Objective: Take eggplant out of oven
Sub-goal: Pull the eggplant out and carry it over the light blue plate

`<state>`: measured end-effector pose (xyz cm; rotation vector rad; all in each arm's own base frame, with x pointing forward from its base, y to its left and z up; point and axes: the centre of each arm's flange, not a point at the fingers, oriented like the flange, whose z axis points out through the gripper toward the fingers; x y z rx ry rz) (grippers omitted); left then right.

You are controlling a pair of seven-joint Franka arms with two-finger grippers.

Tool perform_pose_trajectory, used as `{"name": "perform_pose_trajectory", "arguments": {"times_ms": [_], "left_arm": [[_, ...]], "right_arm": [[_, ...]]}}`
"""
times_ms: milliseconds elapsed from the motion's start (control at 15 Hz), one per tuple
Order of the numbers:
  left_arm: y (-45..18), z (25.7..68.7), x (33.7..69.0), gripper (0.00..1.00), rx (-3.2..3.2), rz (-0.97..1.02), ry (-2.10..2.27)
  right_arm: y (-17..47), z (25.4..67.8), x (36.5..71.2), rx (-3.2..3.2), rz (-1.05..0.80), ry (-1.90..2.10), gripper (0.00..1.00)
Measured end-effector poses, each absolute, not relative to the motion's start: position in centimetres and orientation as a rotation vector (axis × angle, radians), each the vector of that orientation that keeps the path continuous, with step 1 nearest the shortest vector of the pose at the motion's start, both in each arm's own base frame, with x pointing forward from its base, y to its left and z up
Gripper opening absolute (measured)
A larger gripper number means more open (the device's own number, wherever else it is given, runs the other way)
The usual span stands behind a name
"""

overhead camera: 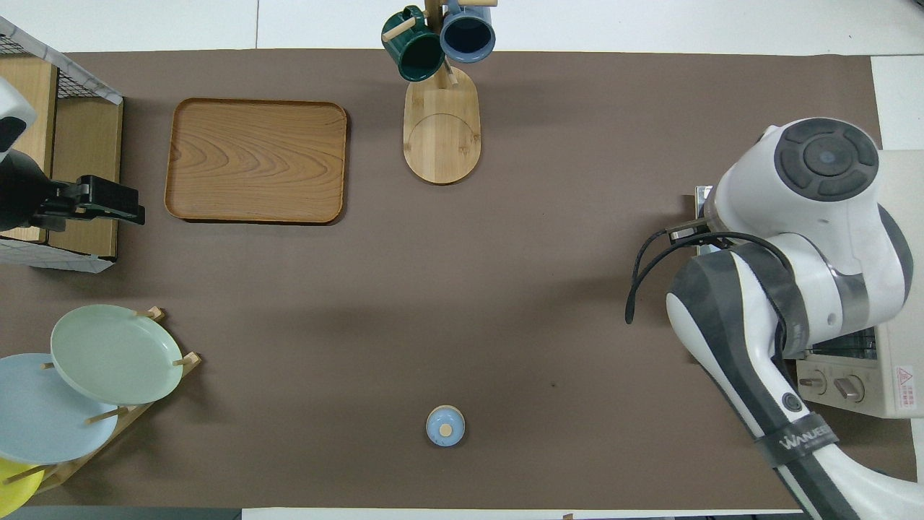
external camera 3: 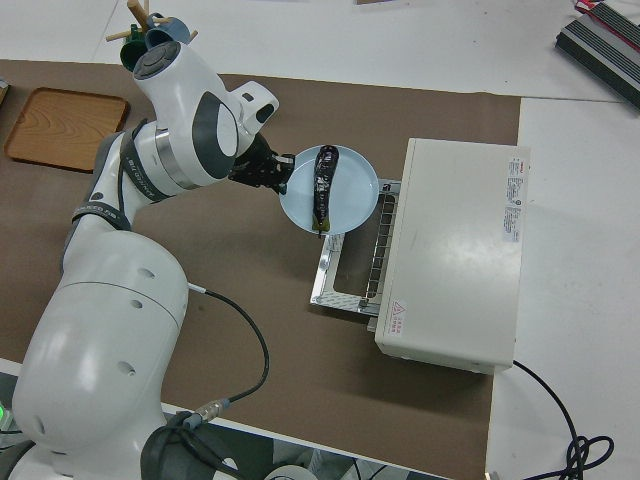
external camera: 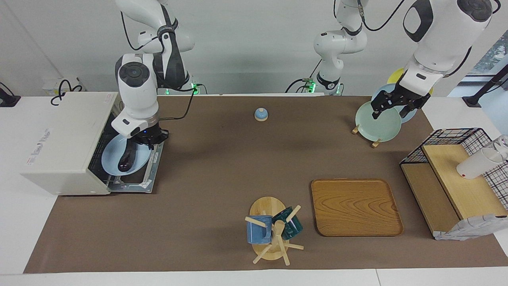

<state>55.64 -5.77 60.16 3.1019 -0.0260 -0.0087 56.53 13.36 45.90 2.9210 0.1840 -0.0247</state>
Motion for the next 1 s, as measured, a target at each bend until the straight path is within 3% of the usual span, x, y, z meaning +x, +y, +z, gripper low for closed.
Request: {"name": "perform_pose_trajectory", "arguments": {"times_ms": [267,667,1000], "left_arm": [[-5.8,59.9,55.9,1.0,3.101,0.001,-0.026],[-5.7,59.8,56.2,1.0,3.089,0.014,-0.019],[-5.7,59.6,56.4,1.0,3.087,0.018,-0.017]], "right_arm": [[22.5,49.0,55.7,2.919,0.028,0.113,0.03],[31.0,48.9,54.2,3.006,0.055,0.045,0.03],[42.7,43.8,49.8,3.014,0.081,-0.002,0.03]]}}
